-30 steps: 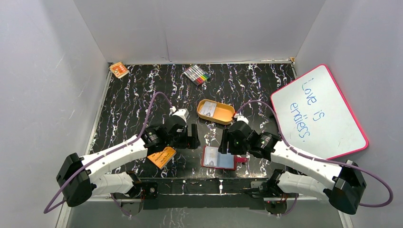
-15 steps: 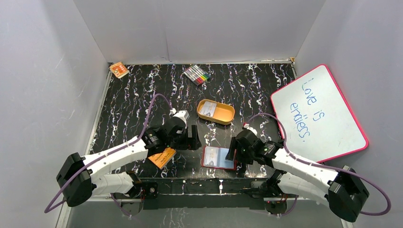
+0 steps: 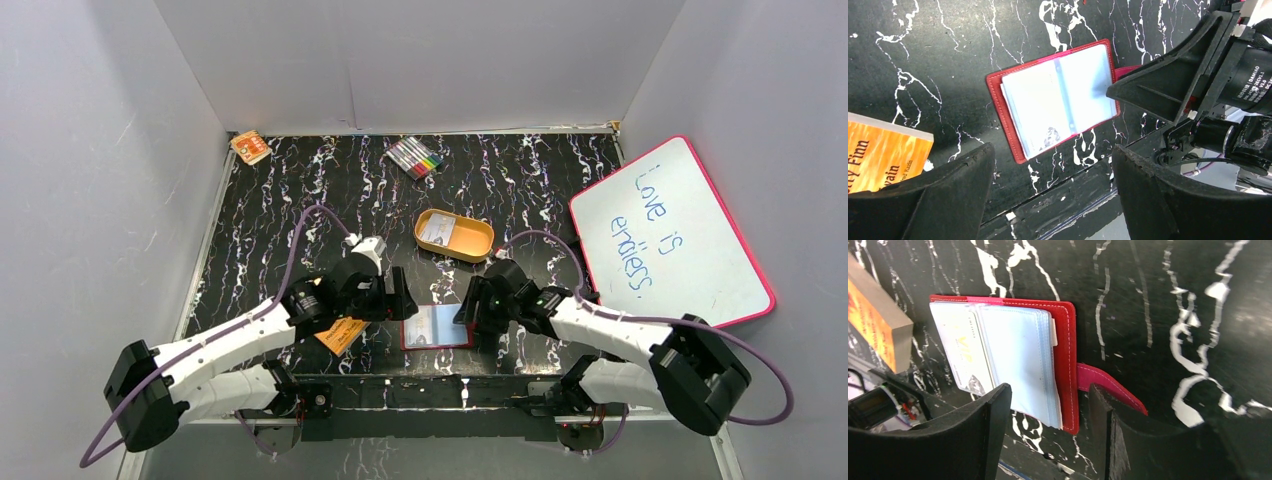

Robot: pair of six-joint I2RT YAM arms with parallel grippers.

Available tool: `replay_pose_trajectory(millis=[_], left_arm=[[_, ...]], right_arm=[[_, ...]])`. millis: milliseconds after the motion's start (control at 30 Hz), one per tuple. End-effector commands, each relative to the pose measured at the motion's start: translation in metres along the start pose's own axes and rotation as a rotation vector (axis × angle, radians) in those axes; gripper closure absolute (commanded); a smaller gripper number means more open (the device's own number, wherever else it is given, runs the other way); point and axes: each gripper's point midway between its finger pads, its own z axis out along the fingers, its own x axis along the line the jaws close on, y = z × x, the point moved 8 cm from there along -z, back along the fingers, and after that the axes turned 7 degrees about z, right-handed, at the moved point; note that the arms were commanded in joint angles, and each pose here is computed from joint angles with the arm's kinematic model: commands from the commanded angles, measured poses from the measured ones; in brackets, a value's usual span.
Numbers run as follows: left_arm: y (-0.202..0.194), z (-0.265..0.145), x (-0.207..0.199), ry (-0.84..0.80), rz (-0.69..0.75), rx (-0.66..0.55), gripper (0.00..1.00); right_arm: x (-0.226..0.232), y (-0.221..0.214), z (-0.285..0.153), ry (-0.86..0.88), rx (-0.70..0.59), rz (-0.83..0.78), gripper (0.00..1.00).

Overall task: Put the credit cards into the card holder
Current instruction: Open the card holder at the center of the board.

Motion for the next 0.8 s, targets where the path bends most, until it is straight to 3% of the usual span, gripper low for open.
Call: replay_pose_trajectory(millis=[0, 100, 233, 400, 533, 767], left_arm=[[-0.003, -0.009, 0.008, 0.039, -0.013, -0.019, 0.17], [0.000, -0.016, 0.011, 0.063, -0.011, -0.044, 0.17], [0.008, -0.031, 0.013, 0.098, -0.002, -0.094, 0.17], [0.019, -0.049, 0.019, 0.163, 0.021, -0.172, 0.16], [0.017, -0.056, 0.027, 0.194, 0.002, -0.215, 0.16], [0.003, -0.058, 0.033, 0.171, -0.045, -0.195, 0.16]], right_arm=[[0.009, -0.003, 0.007, 0.048, 0.064, -0.008, 0.34], [0.022, 0.009, -0.004, 0.045, 0.015, -0.042, 0.32], [0.054, 0.041, -0.040, 0.097, -0.152, -0.108, 0.27], [0.088, 0.095, -0.061, 0.010, -0.311, -0.155, 0.12], [0.102, 0.139, -0.049, 0.077, -0.382, -0.110, 0.12], [0.103, 0.186, -0.003, 0.133, -0.346, 0.019, 0.18]])
